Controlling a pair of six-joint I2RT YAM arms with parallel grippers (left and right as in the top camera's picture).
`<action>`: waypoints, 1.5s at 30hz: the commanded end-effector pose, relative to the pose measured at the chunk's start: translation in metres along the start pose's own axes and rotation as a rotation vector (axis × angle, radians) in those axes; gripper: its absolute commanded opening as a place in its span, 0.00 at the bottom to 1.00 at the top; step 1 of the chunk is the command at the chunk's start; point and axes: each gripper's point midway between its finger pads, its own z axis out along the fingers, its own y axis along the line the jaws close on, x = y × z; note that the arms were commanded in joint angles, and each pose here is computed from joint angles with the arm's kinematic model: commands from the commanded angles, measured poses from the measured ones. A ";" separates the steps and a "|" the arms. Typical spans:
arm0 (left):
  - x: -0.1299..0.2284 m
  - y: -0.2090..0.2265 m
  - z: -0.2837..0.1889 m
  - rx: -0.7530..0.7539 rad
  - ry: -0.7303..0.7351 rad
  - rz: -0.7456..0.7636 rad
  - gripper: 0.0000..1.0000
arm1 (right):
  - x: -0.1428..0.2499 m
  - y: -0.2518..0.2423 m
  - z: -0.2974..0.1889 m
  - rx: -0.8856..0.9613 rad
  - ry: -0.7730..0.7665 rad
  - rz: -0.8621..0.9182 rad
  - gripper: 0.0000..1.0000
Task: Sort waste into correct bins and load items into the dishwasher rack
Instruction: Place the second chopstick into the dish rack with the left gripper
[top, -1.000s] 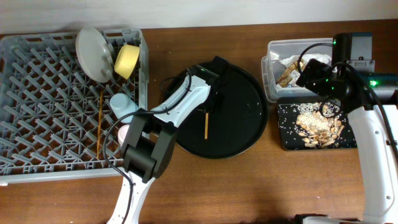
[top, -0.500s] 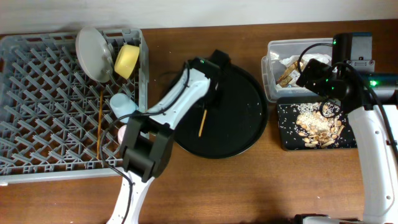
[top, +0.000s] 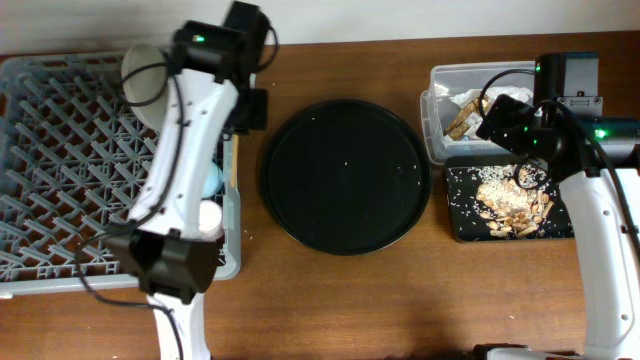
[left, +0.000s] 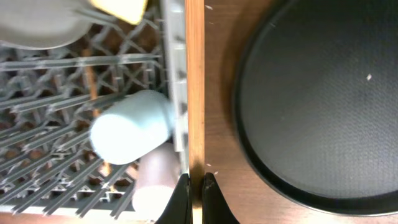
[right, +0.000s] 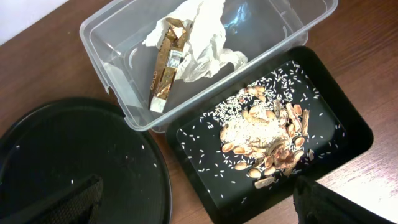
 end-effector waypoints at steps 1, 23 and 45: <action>0.024 0.045 -0.026 -0.072 -0.020 -0.044 0.01 | -0.004 -0.003 -0.001 0.014 -0.012 0.016 0.99; 0.069 0.157 0.119 -0.122 0.032 -0.180 0.00 | -0.004 -0.003 -0.001 0.014 -0.012 0.016 0.98; 0.041 0.118 0.078 0.168 -0.120 -0.178 0.57 | -0.004 -0.003 -0.001 0.014 -0.012 0.016 0.98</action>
